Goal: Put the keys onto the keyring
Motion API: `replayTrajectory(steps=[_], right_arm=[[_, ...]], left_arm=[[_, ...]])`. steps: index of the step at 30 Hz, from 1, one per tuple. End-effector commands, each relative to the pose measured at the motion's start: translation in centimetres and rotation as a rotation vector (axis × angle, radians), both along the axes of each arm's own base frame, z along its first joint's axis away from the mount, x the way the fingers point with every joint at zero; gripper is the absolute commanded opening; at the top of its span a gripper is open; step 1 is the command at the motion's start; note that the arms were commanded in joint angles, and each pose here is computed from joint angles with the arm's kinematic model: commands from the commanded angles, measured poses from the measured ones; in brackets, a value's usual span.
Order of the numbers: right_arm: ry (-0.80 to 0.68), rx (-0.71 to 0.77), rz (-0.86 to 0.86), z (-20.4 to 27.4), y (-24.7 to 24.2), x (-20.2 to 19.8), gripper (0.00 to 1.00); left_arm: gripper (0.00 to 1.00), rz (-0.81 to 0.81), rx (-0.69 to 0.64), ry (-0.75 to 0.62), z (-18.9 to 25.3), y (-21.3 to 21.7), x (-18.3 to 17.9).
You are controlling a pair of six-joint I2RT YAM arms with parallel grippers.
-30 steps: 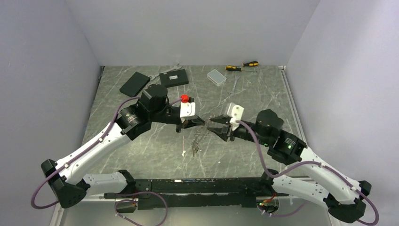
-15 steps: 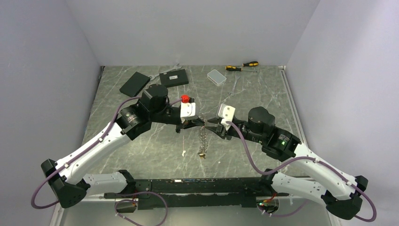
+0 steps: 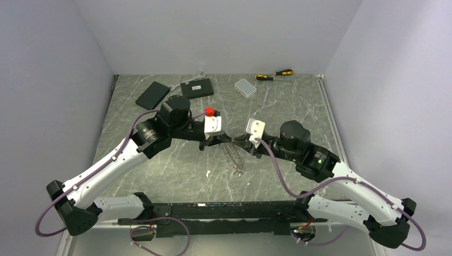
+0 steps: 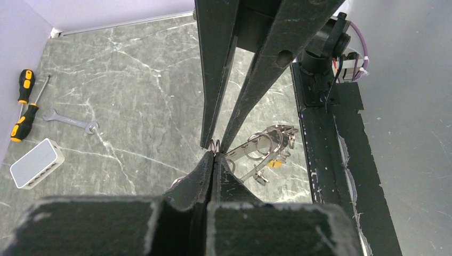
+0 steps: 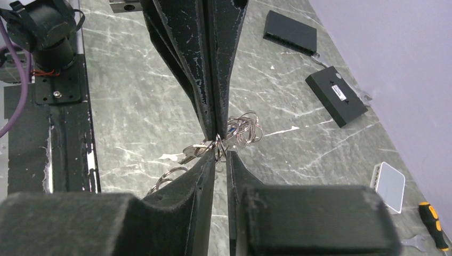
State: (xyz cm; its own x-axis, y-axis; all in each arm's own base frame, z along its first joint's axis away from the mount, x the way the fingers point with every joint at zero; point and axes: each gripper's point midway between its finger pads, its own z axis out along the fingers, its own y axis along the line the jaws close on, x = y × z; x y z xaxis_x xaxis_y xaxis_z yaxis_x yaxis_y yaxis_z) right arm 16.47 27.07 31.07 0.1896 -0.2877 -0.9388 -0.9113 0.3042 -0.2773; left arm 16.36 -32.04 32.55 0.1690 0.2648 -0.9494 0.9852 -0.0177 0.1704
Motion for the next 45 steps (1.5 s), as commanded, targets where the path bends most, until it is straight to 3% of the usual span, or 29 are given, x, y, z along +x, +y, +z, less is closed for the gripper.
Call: replayTrajectory(steps=[1, 9, 13, 17, 22, 29, 31, 35, 45], right_arm=[[-0.075, 0.081, 0.03, 3.7, 0.5, -0.2, 0.19], [-0.079, 0.084, 0.05, 3.8, 0.6, -0.5, 0.2], [-0.074, 0.084, 0.057, 3.6, 0.7, -0.7, 0.15], [-0.062, 0.067, 0.066, 3.1, 0.8, -0.7, 0.0], [-0.045, 0.071, 0.094, 2.8, 1.2, -1.2, 0.0], [-0.124, 0.166, 0.098, 4.4, 0.2, -2.0, 0.0], [-0.154, 0.2, 0.093, 5.1, -0.3, -2.2, 0.0], [-0.182, 0.246, 0.095, 5.9, -0.9, -2.8, 0.0], [-0.229, 0.392, 0.141, 8.2, -1.8, -4.6, 0.0]], left_arm=[[0.0, -0.021, -0.068, -0.074, 2.9, -0.2, -0.1], [0.0, -0.019, -0.071, -0.07, 2.8, -0.3, 0.0], [0.0, -0.02, -0.07, -0.068, 2.8, -0.4, 0.0], [0.0, -0.022, -0.077, -0.068, 3.0, -0.5, 0.0], [0.0, -0.02, -0.099, -0.065, 3.5, -0.5, -0.1], [0.59, 0.053, -0.164, -0.091, 4.8, 0.6, -0.1], [0.66, 0.109, -0.173, -0.108, 4.8, 1.1, 0.6], [0.62, 0.164, -0.196, -0.12, 4.8, 1.8, 1.1], [0.45, 0.065, -0.227, -0.086, 3.9, 1.1, -0.6]])
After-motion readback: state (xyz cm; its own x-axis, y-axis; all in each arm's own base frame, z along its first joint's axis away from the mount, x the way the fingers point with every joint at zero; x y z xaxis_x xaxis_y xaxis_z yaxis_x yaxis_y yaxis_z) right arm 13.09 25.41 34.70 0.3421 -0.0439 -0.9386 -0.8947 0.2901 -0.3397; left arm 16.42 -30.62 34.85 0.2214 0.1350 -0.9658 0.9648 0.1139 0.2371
